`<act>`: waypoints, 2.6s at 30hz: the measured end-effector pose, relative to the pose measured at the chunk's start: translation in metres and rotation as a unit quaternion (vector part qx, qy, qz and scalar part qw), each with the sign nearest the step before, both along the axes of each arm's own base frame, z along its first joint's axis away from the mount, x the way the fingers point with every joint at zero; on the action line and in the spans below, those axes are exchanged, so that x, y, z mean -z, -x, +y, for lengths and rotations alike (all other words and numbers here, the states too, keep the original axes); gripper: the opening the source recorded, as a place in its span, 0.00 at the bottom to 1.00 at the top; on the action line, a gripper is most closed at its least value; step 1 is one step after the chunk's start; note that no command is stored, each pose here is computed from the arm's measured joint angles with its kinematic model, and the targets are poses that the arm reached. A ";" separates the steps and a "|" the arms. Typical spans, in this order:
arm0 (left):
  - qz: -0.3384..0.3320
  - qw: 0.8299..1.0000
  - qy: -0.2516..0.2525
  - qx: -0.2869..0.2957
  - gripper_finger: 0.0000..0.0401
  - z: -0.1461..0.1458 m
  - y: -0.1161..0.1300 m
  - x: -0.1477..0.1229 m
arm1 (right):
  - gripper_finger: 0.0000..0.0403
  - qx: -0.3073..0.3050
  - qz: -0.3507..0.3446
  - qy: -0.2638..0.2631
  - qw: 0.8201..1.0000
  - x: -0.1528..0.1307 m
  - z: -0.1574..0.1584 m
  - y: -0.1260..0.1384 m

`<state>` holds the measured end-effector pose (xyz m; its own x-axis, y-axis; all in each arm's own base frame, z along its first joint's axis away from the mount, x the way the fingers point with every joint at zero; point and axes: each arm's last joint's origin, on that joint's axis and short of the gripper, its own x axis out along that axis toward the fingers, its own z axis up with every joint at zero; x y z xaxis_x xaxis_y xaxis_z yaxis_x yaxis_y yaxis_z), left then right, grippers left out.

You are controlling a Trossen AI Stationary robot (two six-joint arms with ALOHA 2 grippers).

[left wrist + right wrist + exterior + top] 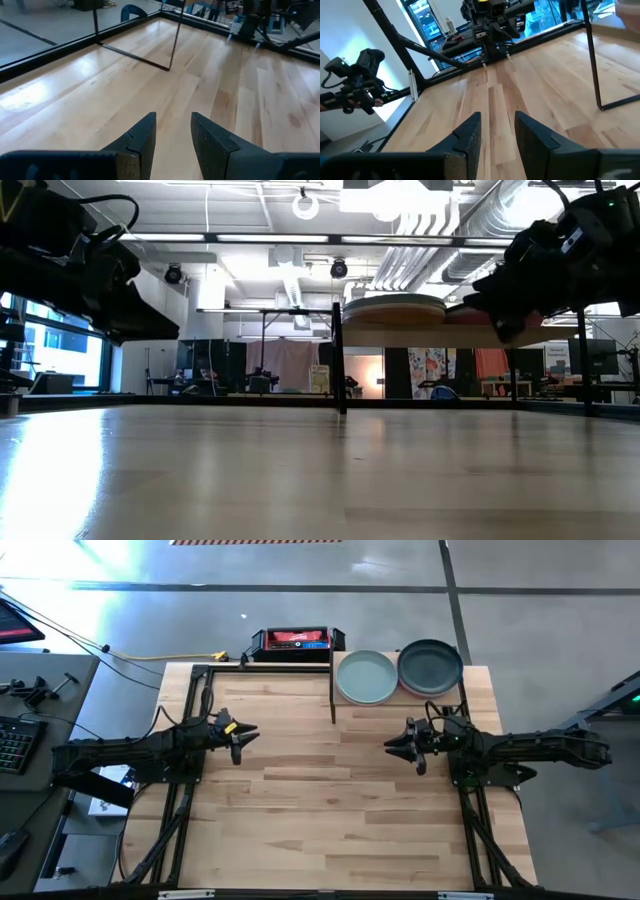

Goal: Place and stack plates onto a shelf
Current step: Return to Home Position

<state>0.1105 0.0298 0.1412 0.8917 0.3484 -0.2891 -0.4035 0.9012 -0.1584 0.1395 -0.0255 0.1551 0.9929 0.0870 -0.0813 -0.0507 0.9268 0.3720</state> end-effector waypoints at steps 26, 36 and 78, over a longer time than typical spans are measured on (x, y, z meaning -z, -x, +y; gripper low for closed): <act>-0.012 1.000 -0.008 -0.013 0.28 0.000 0.001 -0.002 | 0.26 -0.001 0.002 -0.003 1.000 -0.002 0.001 0.005; -0.086 0.996 -0.024 -0.013 0.28 -0.001 0.008 -0.016 | 0.26 -0.001 -0.033 0.006 0.999 -0.012 0.006 0.023; -0.165 0.985 -0.035 0.018 0.28 -0.009 0.016 -0.030 | 0.26 -0.004 -0.161 0.039 0.986 -0.034 0.012 0.047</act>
